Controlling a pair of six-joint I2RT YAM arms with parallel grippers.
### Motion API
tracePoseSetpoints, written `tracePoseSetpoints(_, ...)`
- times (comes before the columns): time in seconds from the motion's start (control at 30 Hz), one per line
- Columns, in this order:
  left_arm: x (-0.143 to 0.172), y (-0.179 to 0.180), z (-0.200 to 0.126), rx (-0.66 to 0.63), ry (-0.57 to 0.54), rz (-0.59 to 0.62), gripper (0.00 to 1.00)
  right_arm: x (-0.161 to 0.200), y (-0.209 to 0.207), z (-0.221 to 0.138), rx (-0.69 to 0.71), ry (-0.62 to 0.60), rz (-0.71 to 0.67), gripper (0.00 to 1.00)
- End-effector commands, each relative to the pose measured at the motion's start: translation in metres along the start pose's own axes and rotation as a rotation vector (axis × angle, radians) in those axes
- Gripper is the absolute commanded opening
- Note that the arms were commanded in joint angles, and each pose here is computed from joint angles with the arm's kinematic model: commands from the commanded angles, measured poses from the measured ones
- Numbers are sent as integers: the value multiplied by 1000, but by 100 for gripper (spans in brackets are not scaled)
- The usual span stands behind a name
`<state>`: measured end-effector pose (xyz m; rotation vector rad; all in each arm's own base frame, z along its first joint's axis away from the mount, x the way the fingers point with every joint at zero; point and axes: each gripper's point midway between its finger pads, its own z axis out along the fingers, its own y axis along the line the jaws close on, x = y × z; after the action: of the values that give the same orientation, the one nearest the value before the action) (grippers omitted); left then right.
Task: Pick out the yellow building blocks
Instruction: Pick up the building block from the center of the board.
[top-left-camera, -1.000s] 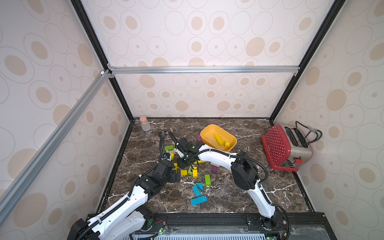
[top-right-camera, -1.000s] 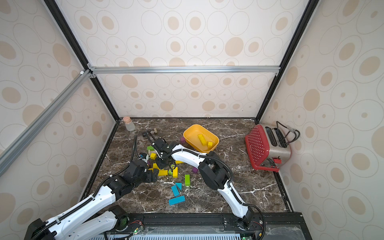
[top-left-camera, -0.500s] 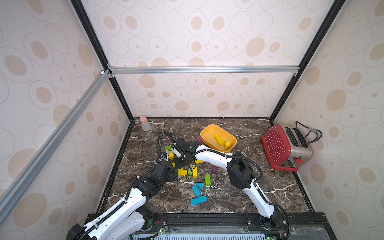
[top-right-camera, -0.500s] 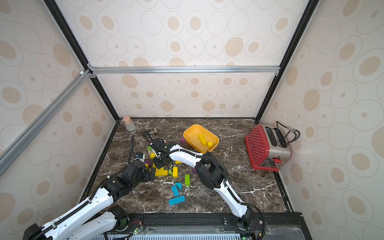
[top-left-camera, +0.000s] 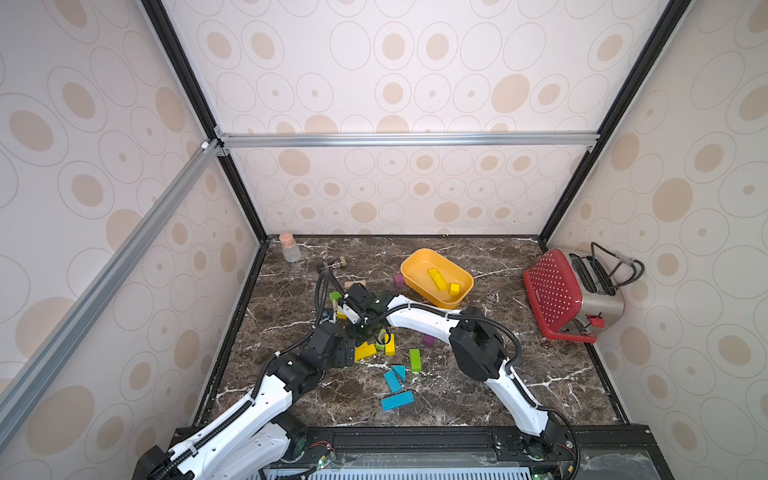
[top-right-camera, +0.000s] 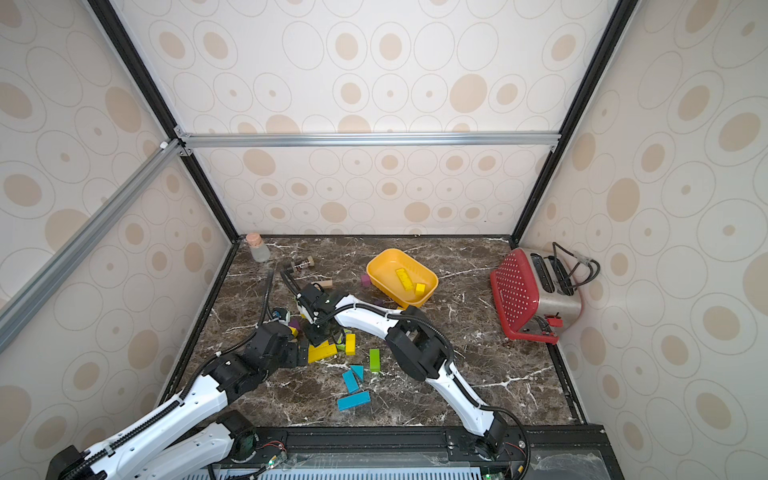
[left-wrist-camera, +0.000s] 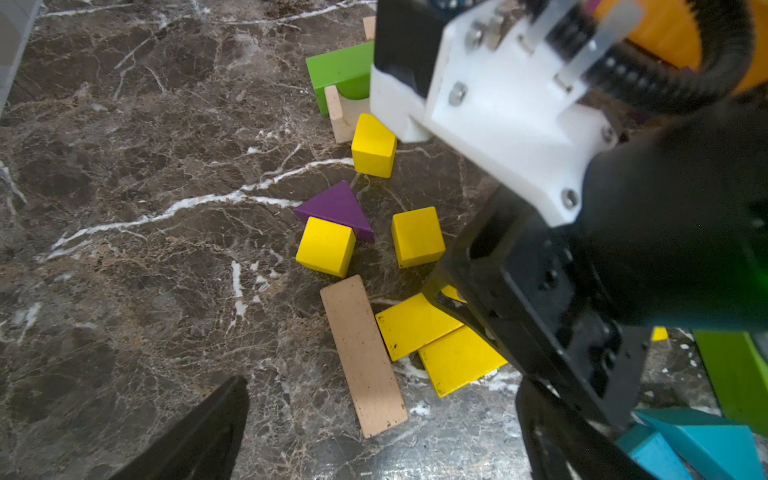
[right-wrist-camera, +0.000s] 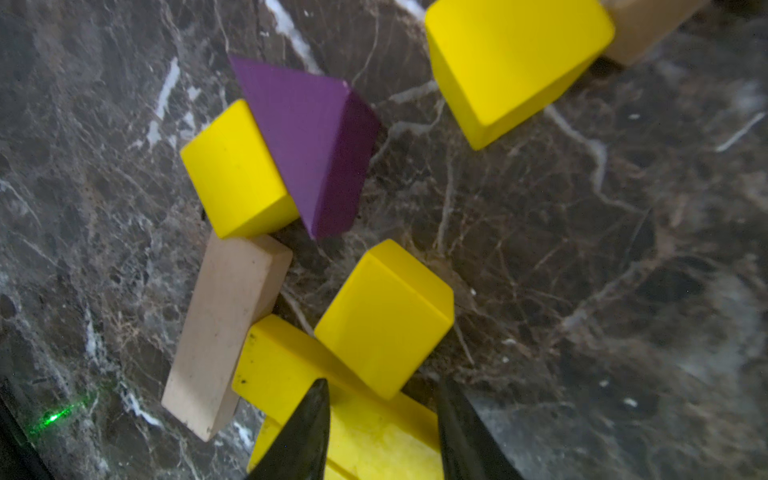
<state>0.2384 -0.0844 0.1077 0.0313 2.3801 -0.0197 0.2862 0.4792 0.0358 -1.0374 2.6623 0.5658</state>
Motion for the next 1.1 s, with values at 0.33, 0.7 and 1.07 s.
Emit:
tracePoseSetpoints(0.33,-24,6,-8,-43,-78,-19,100,-10,-3,10,84,-27,-19,54)
tracePoseSetpoints(0.7,-21,20,-10,-91,-129,-83,99,-23,-7,21,118,-42,-68,54)
tracePoseSetpoints(1.07,-21,23,-15,-87,-136,-102,99,-28,-17,20,181,-47,-139,47)
